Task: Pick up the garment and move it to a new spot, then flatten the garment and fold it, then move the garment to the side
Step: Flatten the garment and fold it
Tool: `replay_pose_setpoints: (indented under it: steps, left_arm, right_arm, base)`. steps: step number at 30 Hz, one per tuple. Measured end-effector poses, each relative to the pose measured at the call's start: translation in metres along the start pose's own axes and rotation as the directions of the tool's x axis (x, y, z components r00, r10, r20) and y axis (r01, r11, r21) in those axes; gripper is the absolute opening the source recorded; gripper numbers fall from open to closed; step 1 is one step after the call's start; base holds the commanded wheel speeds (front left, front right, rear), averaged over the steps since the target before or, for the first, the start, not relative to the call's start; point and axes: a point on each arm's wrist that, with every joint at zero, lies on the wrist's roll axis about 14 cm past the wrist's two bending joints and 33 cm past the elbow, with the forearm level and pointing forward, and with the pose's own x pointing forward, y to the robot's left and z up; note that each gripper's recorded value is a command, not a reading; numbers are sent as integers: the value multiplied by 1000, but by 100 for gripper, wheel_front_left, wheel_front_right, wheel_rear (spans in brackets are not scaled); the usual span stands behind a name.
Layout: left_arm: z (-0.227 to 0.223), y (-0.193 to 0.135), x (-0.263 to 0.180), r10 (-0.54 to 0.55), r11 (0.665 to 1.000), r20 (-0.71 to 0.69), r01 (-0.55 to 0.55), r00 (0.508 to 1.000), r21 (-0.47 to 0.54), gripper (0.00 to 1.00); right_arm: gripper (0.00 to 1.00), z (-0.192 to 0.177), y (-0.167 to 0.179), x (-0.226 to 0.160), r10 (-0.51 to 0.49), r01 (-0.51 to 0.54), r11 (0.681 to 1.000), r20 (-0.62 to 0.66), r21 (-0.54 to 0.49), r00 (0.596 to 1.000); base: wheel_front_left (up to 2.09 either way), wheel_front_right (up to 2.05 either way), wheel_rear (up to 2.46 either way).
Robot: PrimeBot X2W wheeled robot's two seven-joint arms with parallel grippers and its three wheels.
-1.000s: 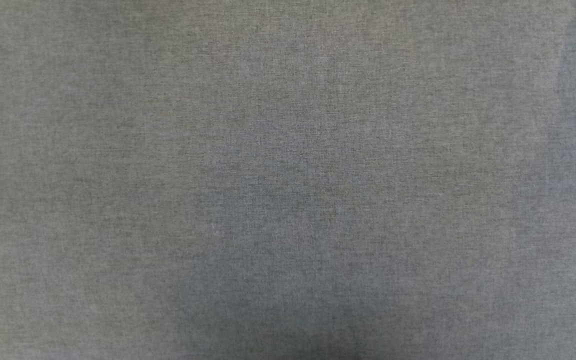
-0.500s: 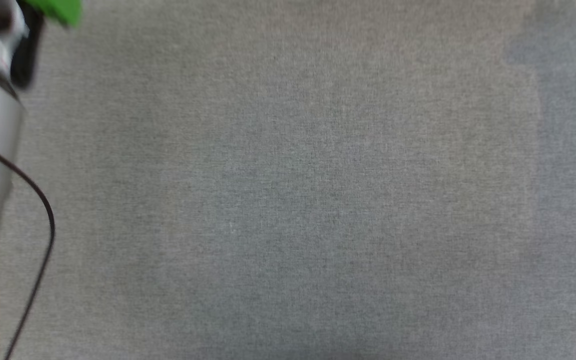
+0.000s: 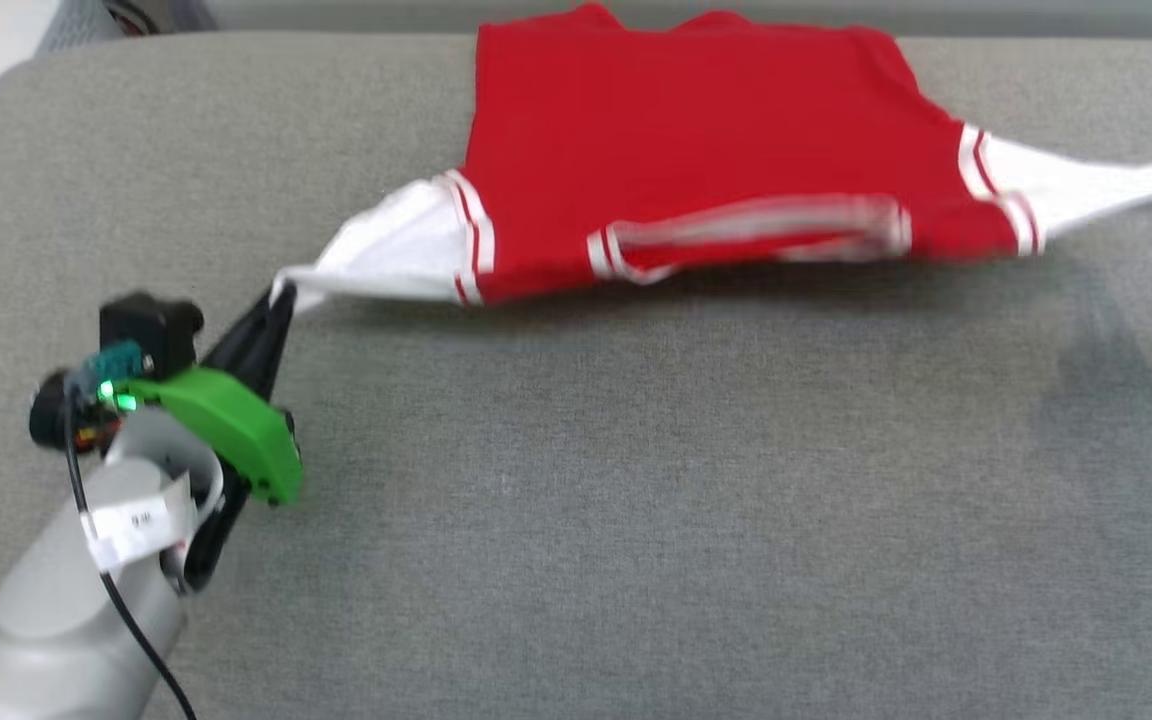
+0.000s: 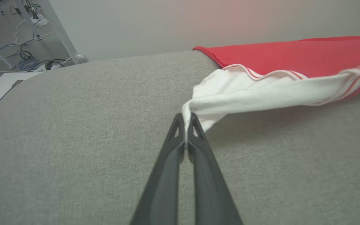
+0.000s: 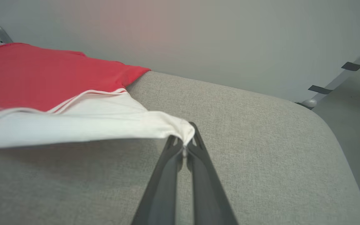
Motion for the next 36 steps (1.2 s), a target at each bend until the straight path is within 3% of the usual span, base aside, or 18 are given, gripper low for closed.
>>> replay_pose_setpoints:
  steps: [11, 26, 35, 36]
  left_arm:
    - [-38, -22, -73, -17, 999, -110, 11, 994, -49, 0]
    - [-72, -52, -155, -55, 993, -242, 29, 969, -111, 0]
    - [-70, -76, -168, -114, 985, -254, 76, 961, -153, 0]
    - [-69, -80, -167, -124, 983, -255, 84, 959, -165, 0]
  right_arm:
    - [0, -58, 11, -69, 42, -33, 998, -178, 55, 983]
    - [0, -123, 23, -169, 110, -27, 979, -411, 201, 905]
    - [0, -147, 27, -207, 127, -2, 969, -494, 246, 860]
    - [16, -146, 26, -207, 124, 3, 969, -494, 249, 860]
  base:
    - [0, 0, 0]
    - [0, 0, 0]
    - [0, 0, 0]
    - [0, 0, 0]
